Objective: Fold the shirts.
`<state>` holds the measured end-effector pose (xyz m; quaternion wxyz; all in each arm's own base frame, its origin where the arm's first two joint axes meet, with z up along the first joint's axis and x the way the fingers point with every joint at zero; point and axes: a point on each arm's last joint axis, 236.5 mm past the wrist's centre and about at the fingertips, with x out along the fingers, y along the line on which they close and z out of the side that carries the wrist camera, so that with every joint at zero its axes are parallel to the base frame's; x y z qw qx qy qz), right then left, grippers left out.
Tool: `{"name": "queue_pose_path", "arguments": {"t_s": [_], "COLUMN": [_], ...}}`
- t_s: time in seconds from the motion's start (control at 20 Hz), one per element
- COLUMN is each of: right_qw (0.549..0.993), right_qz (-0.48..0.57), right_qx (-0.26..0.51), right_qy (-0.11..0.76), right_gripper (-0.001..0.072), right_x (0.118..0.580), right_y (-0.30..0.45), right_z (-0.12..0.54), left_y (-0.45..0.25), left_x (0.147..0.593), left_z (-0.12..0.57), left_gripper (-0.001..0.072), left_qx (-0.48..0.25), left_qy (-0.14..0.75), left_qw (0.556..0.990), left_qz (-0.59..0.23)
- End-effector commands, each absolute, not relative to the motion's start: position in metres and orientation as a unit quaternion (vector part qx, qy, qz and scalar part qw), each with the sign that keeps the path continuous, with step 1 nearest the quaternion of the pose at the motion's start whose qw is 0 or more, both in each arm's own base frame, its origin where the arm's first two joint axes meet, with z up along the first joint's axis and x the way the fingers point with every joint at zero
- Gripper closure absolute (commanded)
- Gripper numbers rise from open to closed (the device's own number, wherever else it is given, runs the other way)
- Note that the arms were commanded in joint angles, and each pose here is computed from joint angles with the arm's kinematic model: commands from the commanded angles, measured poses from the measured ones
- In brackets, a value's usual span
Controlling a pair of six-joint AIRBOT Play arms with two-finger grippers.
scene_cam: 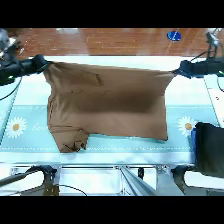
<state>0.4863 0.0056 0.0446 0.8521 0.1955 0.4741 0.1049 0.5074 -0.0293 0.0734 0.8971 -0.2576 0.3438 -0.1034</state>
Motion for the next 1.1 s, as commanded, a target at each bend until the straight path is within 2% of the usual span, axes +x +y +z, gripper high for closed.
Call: {"name": "queue_pose_path", "arguments": {"t_s": [0.0,0.15,0.35,0.5,0.6,0.8,1.05], "right_qw": [0.841,0.838,0.827,0.806,0.772,0.700,0.671], "right_qz": [0.099,0.095,0.103,0.134,0.160,0.174,0.160], "right_qx": [0.220,0.232,0.232,0.217,0.198,0.189,0.209], "right_qy": [0.484,0.485,0.501,0.535,0.582,0.667,0.693], "right_gripper": [0.0682,0.0683,0.0682,0.0682,0.0682,0.0682,0.0682], "right_x": [0.536,0.554,0.548,0.519,0.487,0.432,0.408], "right_y": [-0.002,-0.005,-0.002,0.003,0.009,0.014,0.019], "right_z": [0.005,-0.004,-0.009,0.003,0.003,-0.027,-0.064], "left_y": [-0.037,-0.037,-0.041,-0.051,-0.053,-0.035,-0.033], "left_x": [0.556,0.571,0.565,0.537,0.503,0.437,0.418], "left_z": [0.023,0.008,0.005,0.015,0.007,-0.041,-0.072], "left_gripper": [0.0691,0.0691,0.0691,0.0691,0.0691,0.0691,0.0691], "left_qx": [-0.302,-0.312,-0.311,-0.297,-0.269,-0.187,-0.186], "left_qy": [0.375,0.382,0.401,0.455,0.510,0.629,0.661], "left_qw": [0.872,0.866,0.856,0.824,0.791,0.728,0.702], "left_qz": [-0.088,-0.083,-0.099,-0.163,-0.204,-0.198,-0.187]}}
